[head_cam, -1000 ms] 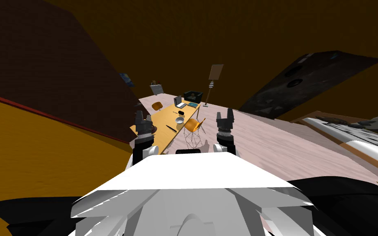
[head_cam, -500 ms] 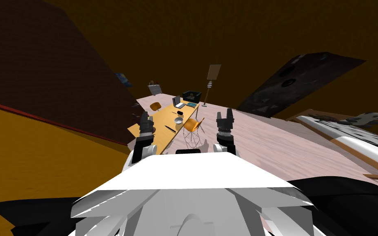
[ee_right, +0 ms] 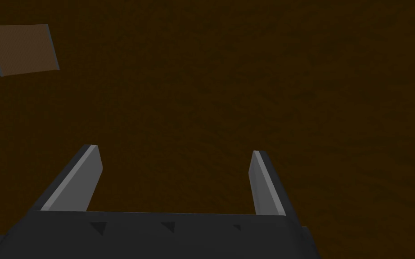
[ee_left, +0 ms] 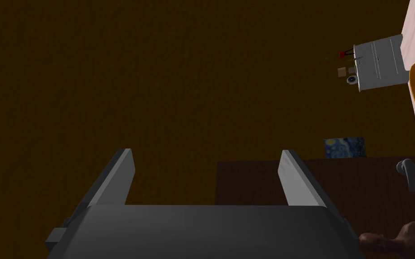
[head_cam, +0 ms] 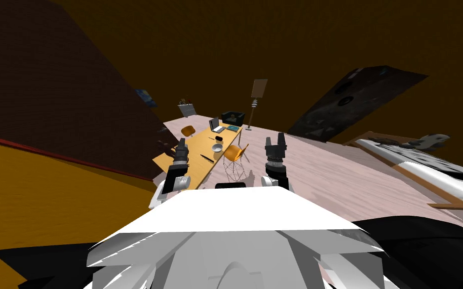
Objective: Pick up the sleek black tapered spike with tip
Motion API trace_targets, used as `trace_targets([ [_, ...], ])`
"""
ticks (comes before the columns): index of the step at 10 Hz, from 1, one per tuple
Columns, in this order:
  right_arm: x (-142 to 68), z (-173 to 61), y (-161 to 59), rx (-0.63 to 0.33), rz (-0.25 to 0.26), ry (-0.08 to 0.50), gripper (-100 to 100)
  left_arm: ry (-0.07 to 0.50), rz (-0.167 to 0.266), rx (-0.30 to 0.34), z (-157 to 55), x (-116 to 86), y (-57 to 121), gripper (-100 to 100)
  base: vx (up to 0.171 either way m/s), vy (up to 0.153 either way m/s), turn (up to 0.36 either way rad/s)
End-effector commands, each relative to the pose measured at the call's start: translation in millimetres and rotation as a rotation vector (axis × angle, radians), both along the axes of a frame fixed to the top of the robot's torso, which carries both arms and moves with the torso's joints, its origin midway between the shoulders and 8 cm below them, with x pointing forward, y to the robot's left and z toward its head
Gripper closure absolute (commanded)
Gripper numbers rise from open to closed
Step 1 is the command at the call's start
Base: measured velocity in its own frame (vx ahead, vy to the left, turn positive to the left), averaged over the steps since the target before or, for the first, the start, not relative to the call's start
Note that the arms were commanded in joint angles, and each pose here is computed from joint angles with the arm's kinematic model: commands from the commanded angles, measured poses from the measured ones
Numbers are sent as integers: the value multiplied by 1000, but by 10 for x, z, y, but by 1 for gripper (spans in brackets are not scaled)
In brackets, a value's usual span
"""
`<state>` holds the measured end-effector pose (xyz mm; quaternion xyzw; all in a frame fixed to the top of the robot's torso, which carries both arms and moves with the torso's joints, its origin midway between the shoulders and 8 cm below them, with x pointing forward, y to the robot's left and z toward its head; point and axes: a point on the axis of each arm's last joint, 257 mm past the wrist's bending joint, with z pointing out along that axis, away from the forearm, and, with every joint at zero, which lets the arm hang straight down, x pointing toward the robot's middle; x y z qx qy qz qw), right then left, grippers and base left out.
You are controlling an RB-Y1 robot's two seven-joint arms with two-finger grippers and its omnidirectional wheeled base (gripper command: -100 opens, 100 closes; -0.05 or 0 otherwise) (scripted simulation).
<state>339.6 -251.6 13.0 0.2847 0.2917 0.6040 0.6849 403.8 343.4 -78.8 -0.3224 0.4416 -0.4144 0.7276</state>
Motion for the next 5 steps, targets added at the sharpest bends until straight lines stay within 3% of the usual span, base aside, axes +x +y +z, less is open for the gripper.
trace_targets([
  [1,0,0,0,0,0,0,0,29,12,13,-64,50,23,-100,2,-2,-35],
  [2,0,0,0,0,0,0,0,83,34,38,-220,147,119,-100,2,-5,-72],
  [3,0,0,0,0,0,0,0,83,34,38,-220,147,119,-100,2,-3,-41],
  [4,0,0,0,0,0,0,0,135,57,62,-375,239,223,-100,4,-5,-84],
  [5,0,0,0,0,0,0,0,140,58,61,-387,242,226,-100,4,-2,-45],
])
